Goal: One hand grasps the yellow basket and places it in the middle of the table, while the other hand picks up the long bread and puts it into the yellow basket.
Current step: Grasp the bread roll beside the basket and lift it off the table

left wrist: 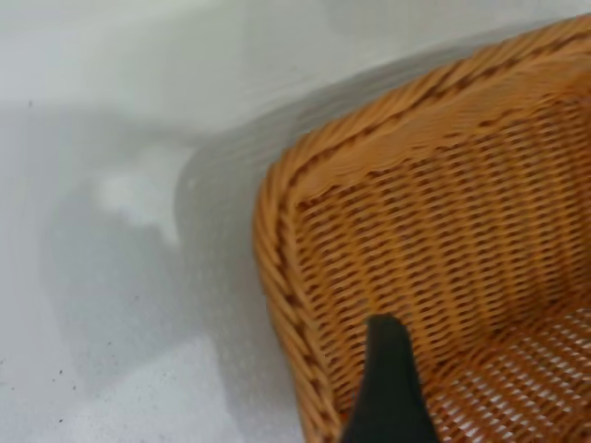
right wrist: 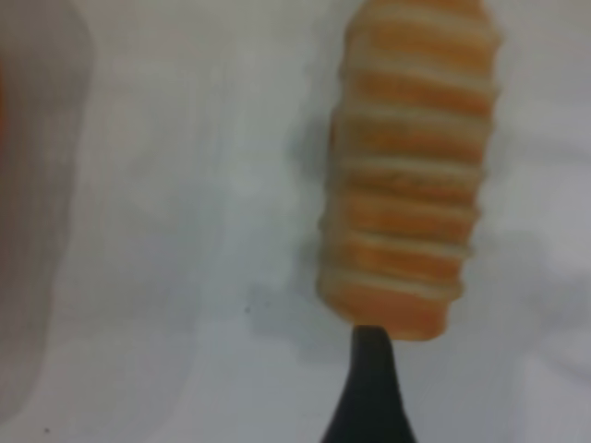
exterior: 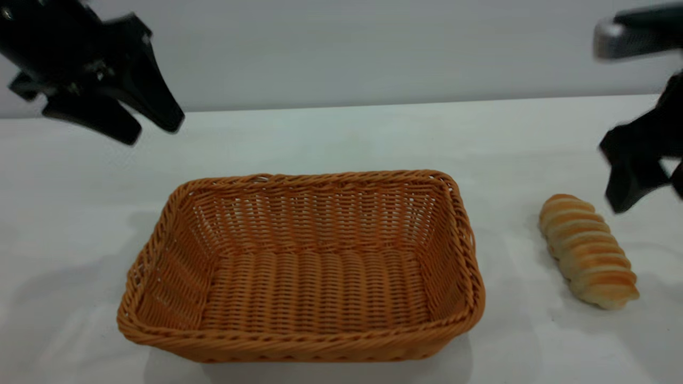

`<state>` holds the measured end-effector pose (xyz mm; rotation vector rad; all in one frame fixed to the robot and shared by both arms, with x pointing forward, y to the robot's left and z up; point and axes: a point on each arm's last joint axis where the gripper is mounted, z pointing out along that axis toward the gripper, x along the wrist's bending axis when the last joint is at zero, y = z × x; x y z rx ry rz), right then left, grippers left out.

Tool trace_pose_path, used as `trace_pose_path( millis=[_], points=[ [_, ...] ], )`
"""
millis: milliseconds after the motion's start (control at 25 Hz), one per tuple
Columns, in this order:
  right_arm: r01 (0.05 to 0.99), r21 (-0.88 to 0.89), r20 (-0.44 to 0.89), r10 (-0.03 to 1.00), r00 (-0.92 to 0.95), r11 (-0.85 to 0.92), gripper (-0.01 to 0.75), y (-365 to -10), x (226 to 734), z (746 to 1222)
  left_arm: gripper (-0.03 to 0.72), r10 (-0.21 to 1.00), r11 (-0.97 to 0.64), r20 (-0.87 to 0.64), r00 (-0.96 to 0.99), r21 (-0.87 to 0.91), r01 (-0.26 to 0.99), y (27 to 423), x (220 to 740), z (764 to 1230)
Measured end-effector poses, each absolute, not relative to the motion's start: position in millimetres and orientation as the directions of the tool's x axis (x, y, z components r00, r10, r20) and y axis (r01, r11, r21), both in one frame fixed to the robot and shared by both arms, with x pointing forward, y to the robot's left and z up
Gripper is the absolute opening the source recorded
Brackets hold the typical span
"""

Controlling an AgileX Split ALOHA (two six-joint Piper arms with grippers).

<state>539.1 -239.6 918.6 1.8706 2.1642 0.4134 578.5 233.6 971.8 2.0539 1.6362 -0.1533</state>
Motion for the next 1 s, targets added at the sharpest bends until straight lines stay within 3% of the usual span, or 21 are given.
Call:
trace_pose_path(
  millis=[1000],
  points=[
    [0.963,0.218,-0.004,0.987,-0.162,0.159,0.607,-224.6,607.0,851.0,0.594,0.801,-0.091,-0.390,0.455,0.671,0.736,229.2,500.6,1121.3]
  ],
)
